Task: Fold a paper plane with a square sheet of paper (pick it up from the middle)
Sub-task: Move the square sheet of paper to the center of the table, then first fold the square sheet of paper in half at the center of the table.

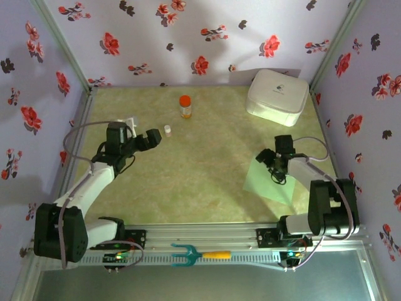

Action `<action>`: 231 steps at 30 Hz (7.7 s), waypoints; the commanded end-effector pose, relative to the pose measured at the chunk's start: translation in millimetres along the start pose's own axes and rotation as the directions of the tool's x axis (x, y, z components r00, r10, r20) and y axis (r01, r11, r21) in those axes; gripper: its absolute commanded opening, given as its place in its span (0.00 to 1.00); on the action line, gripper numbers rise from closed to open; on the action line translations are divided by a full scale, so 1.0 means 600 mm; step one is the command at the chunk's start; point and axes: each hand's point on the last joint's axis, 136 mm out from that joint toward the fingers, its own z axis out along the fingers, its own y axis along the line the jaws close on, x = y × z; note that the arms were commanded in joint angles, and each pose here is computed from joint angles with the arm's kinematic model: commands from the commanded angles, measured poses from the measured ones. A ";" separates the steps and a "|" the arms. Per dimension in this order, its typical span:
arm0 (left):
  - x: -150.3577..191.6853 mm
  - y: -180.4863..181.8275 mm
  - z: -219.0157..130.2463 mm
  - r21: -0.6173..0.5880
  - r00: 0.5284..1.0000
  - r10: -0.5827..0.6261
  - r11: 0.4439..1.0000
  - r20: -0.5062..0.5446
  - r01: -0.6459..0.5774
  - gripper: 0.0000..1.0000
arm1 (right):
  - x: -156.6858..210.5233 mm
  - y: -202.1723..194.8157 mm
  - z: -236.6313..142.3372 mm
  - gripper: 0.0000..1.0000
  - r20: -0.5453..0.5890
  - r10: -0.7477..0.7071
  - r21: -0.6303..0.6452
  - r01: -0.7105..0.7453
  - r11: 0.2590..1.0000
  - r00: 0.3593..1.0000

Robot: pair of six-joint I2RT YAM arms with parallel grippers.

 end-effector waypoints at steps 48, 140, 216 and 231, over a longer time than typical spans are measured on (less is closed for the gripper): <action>0.102 -0.142 -0.019 0.070 0.969 0.125 0.991 -0.215 -0.112 1.00 | 0.155 0.135 0.048 0.88 -0.242 -0.157 -0.174 0.117 0.978 0.958; 0.370 -0.236 0.146 -0.320 0.738 -0.012 0.906 -0.675 -0.278 0.83 | 0.097 0.114 -0.105 0.99 -0.031 -0.118 -0.253 0.106 0.962 0.993; 0.361 -0.252 0.165 -0.237 0.737 0.105 0.909 -0.667 -0.344 0.51 | 0.075 0.083 -0.102 0.99 0.045 -0.076 -0.166 0.082 0.983 0.996; 0.306 -0.322 0.141 -0.026 0.817 0.132 0.984 -0.561 -0.177 0.43 | 0.038 0.089 -0.158 0.99 0.231 -0.004 -0.291 0.073 0.954 0.973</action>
